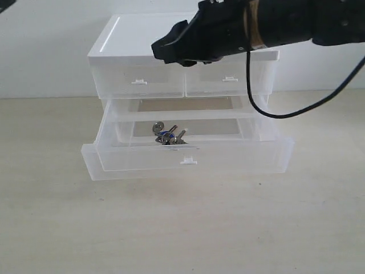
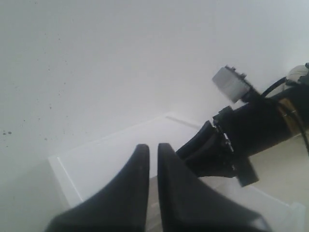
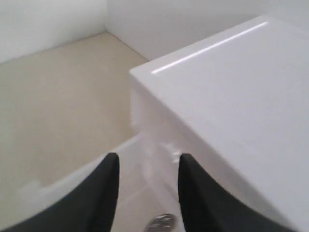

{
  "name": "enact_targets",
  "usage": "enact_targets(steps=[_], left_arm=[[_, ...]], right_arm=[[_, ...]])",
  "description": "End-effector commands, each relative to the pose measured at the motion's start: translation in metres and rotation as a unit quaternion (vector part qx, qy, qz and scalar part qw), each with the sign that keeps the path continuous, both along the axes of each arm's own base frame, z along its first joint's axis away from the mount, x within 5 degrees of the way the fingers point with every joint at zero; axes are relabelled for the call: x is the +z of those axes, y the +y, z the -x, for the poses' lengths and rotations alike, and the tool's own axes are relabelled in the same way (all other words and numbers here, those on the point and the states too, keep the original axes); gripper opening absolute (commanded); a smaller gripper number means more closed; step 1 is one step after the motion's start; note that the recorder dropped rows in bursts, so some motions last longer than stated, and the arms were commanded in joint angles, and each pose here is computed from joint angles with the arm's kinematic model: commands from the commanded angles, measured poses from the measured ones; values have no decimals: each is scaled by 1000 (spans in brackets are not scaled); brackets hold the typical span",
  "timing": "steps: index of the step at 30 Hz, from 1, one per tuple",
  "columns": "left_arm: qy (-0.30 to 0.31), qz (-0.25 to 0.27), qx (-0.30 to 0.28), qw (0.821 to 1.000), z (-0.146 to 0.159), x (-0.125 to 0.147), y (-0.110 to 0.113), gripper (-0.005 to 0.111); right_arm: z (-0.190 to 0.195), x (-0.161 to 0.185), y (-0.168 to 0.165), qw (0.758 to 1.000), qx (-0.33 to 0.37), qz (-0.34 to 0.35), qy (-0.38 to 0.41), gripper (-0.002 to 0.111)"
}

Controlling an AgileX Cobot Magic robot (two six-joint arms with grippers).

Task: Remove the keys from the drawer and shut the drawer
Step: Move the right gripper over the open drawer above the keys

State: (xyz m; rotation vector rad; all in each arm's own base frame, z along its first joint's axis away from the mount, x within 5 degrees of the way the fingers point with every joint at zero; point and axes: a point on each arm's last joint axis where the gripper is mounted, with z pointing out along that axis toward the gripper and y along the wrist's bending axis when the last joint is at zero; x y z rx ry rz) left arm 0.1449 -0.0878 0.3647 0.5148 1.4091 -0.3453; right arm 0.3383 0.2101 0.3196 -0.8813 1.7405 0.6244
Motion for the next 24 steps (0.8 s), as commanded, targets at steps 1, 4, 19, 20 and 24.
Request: enact_targets(steps=[1, 4, 19, 20, 24], left_arm=[[-3, 5, 3, 1000, 5, 1, 4, 4], [-3, 2, 4, 1000, 4, 0, 4, 4], [26, -10, 5, 1000, -6, -10, -2, 4], [28, -11, 6, 1000, -6, -10, -2, 4], [25, 6, 4, 1000, -1, -11, 1, 4]], right_arm=[[-8, -2, 16, 979, -122, 108, -124, 37], [3, 1, 31, 971, -157, 117, -139, 39], [15, 28, 39, 953, -62, 259, 141, 39], [6, 28, 38, 954, -67, 251, 147, 39], [-19, -9, 54, 937, -58, 290, 186, 39]])
